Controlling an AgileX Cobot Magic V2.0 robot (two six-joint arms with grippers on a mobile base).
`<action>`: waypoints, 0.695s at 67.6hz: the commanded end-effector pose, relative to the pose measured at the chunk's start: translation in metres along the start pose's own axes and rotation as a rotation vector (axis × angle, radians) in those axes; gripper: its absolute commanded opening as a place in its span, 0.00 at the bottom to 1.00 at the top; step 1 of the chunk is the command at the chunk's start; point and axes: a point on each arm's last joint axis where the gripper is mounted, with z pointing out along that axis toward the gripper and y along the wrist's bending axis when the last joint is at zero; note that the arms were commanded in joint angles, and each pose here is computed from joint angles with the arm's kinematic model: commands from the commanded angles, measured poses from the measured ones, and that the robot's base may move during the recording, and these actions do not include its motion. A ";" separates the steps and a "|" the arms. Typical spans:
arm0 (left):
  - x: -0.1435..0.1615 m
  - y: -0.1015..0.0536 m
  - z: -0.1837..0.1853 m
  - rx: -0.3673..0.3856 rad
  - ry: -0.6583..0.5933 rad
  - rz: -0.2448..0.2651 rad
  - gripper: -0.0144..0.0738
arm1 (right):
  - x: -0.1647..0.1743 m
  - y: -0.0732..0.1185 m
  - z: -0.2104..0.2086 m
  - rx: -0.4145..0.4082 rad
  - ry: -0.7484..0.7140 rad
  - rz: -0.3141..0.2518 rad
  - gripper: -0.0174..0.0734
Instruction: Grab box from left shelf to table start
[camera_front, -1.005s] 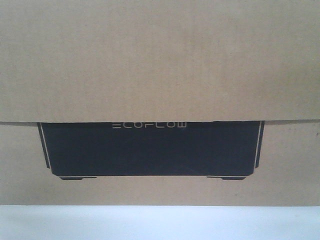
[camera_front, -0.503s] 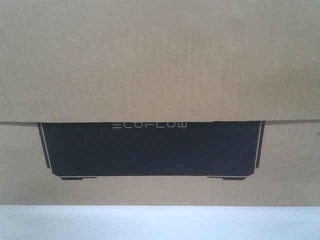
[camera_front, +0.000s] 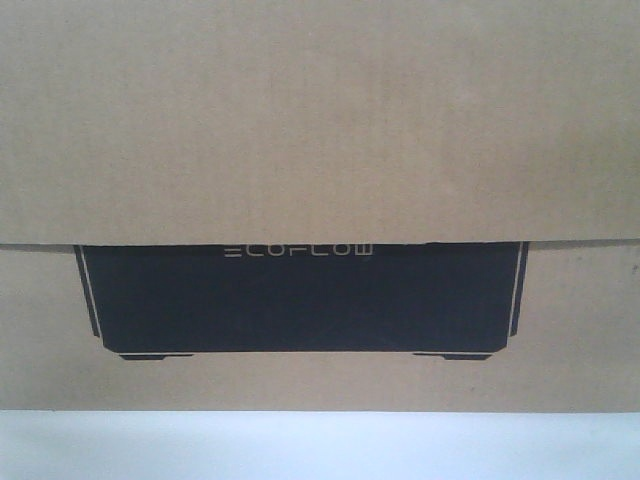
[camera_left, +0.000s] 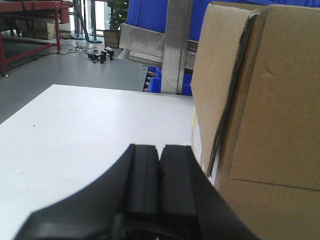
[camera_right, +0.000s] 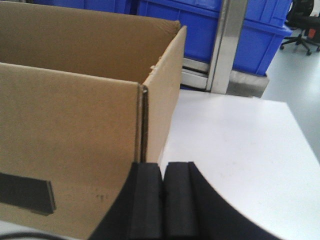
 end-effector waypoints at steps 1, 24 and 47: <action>-0.010 0.001 -0.002 -0.008 -0.109 -0.008 0.05 | -0.011 -0.002 0.004 0.028 -0.130 -0.018 0.25; -0.010 0.001 -0.002 -0.008 -0.109 -0.008 0.05 | 0.065 -0.006 0.048 0.087 -0.202 0.141 0.25; -0.010 0.001 -0.002 -0.008 -0.109 -0.008 0.05 | 0.081 -0.006 0.050 0.088 -0.207 0.132 0.25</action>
